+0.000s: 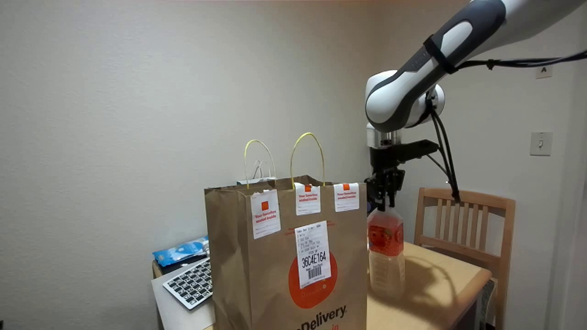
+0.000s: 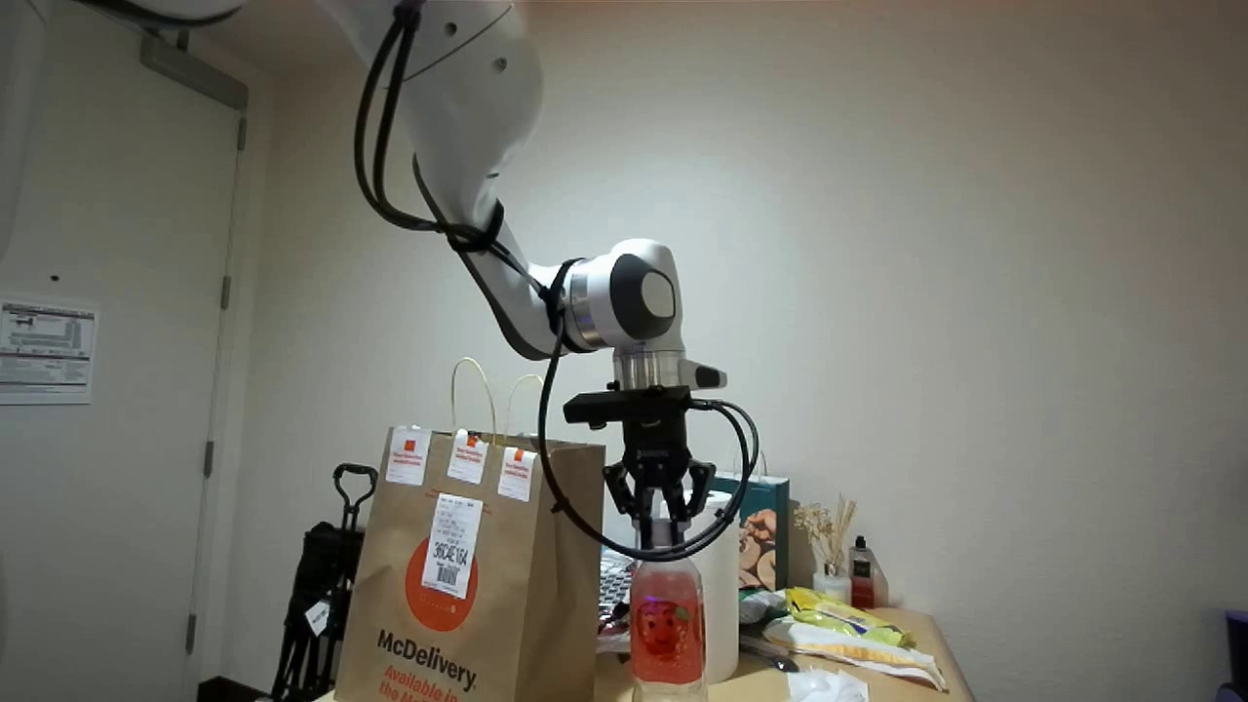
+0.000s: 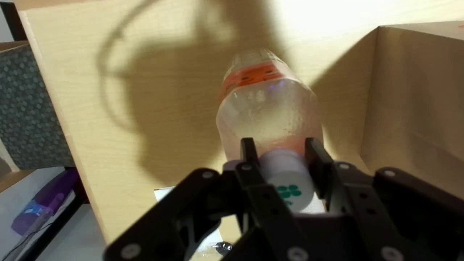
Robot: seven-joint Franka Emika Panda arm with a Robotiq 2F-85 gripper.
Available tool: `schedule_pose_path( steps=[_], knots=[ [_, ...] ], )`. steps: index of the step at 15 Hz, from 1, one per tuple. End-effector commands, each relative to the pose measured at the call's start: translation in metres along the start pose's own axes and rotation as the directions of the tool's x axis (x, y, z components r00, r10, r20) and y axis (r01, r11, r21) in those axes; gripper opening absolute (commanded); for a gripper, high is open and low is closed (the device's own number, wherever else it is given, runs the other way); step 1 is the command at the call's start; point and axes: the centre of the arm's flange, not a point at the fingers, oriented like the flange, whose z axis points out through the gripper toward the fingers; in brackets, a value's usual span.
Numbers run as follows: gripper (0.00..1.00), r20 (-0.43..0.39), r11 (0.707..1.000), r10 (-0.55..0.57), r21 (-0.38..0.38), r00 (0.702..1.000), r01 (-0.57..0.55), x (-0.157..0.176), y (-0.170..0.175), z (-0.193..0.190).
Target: Put the bottle in the paper bag and then remove it and put it back on the table
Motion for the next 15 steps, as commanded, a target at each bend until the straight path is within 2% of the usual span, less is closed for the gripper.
schedule_pose_path(
  steps=[1, 5, 9, 10, 12, 15],
  knots=[
    [0.14, -0.005, 0.998, 0.05, 0.026, 0.999, -0.05, -0.008, 0.002, -0.026],
    [0.14, 0.025, 0.985, 0.165, 0.047, 0.986, -0.166, -0.026, 0.004, -0.097],
    [0.14, -0.011, 0.97, 0.237, 0.058, 0.971, -0.236, -0.042, 0.011, -0.159],
    [0.37, -0.015, 0.979, 0.199, 0.045, 0.98, -0.199, -0.034, 0.011, -0.14],
    [0.37, -0.029, 0.976, 0.214, 0.049, 0.976, -0.212, -0.041, 0.013, -0.159],
    [0.37, -0.026, 0.976, 0.215, 0.048, 0.976, -0.214, -0.041, 0.013, -0.158]
  ],
)
